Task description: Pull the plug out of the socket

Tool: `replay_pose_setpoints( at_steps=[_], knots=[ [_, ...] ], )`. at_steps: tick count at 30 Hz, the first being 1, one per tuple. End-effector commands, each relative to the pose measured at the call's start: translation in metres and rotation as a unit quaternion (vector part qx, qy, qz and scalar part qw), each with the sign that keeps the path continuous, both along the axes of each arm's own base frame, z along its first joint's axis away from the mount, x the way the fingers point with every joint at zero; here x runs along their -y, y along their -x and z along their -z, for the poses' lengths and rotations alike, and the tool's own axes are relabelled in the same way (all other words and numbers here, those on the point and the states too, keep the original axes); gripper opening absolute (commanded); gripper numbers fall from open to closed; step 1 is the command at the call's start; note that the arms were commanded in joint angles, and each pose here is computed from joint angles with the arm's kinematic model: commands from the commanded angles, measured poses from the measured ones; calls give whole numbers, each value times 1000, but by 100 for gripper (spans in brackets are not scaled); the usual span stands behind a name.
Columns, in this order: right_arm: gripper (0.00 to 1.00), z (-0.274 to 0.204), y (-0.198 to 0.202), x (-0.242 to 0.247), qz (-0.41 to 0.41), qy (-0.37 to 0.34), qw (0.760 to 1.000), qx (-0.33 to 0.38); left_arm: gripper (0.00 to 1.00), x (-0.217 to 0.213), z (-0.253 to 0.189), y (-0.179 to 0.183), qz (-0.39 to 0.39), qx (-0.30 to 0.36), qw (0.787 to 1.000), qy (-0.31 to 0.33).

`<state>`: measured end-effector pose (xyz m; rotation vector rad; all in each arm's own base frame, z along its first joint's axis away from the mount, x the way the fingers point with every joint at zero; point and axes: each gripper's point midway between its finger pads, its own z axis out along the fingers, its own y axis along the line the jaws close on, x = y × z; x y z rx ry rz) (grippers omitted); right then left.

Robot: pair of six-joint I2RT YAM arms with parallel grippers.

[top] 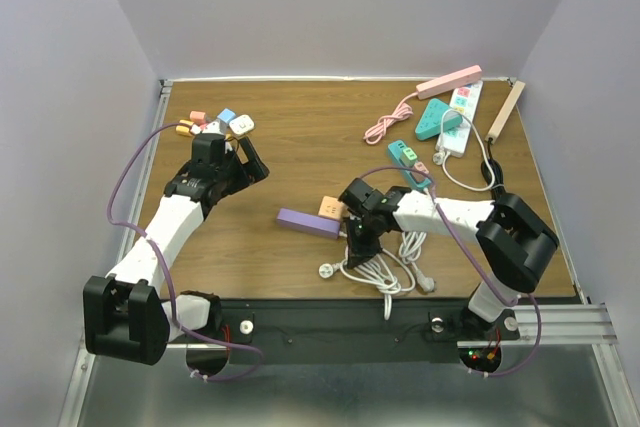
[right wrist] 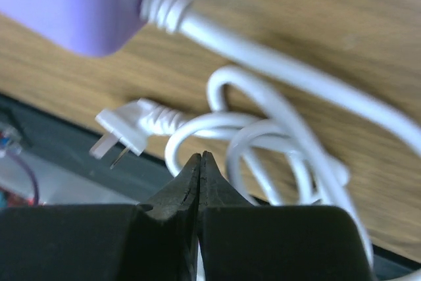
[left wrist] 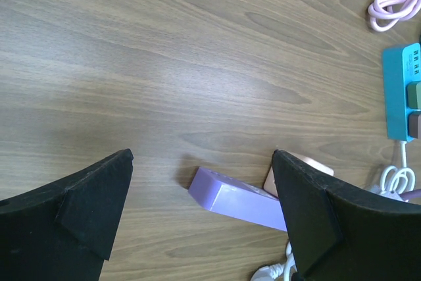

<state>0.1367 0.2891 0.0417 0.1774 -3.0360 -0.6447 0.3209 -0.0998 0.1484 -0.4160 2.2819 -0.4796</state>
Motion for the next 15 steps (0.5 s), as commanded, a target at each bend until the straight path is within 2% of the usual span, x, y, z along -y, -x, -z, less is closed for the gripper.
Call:
replay_pose_setpoints(
  at_steps=[1, 4, 10, 15],
  knots=[
    [0, 12, -29, 6, 19, 49, 997, 58, 99, 0, -12, -3, 9, 18, 1000, -2],
    [1, 23, -46, -4, 14, 65, 995, 68, 99, 1, -13, -3, 11, 17, 1000, 1],
    [0, 8, -85, -46, 8, 31, 995, 94, 99, -1, -13, 0, 10, 14, 1000, -3],
    [1, 7, -145, -50, 21, 39, 989, 143, 99, -3, -6, 5, 10, 10, 1000, -3]
  ],
)
